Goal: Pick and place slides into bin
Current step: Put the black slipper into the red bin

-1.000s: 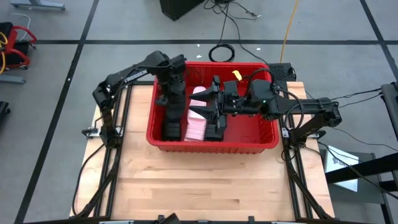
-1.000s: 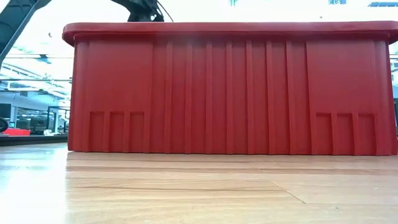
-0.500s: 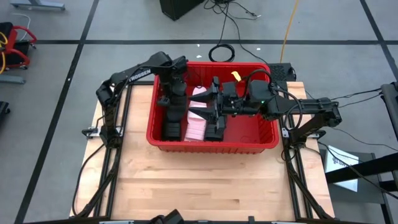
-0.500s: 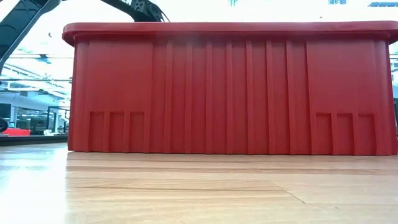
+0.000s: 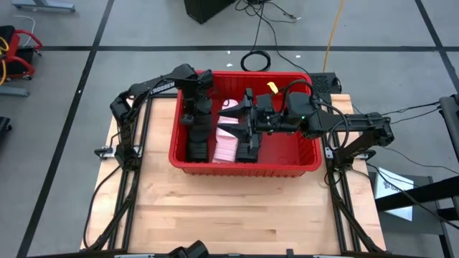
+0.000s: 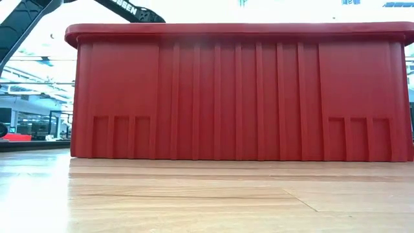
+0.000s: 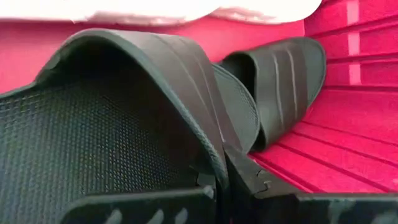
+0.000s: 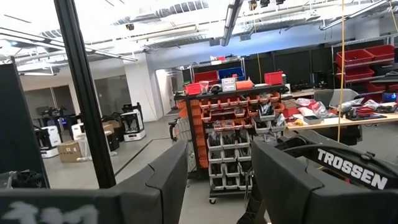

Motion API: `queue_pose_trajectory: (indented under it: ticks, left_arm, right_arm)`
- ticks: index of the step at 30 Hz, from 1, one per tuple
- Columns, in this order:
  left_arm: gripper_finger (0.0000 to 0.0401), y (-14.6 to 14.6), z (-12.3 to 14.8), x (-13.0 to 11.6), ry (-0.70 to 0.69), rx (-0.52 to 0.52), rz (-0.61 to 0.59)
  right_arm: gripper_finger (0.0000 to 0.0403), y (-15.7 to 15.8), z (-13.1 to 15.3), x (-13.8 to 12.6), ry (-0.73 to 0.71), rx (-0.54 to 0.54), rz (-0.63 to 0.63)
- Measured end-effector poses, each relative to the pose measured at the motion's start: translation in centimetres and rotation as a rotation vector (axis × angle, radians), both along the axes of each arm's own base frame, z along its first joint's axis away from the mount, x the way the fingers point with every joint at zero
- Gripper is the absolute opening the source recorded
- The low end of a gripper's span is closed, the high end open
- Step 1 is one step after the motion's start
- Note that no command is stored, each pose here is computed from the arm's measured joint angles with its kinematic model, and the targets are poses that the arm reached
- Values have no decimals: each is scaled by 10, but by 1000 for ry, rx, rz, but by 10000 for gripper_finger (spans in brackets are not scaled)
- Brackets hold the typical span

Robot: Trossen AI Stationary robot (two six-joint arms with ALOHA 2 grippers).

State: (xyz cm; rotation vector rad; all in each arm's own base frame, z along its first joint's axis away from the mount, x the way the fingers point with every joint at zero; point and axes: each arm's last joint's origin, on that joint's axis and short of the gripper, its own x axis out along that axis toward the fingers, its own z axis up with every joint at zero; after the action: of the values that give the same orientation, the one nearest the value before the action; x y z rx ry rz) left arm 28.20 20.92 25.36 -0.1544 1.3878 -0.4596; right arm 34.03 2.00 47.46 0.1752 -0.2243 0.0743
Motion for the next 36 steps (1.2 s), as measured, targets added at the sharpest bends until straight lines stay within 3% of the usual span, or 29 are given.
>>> queue_pose_trajectory:
  ticks: [7, 21, 29, 36]
  left_arm:
    - [7, -3, -9, -1, 16, -23, 10]
    - [18, 2, -12, 5, -17, 86, -18]
    - [20, 1, -11, 6, -13, 60, 32]
    - [70, 0, -11, 5, -1, 40, 66]
  right_arm:
    - [166, 0, 0, 0, 0, 1, 0]
    - [166, 0, 0, 0, 0, 7, 2]
    - [166, 0, 0, 0, 1, 28, 7]
    - [166, 1, 0, 0, -2, 28, 8]
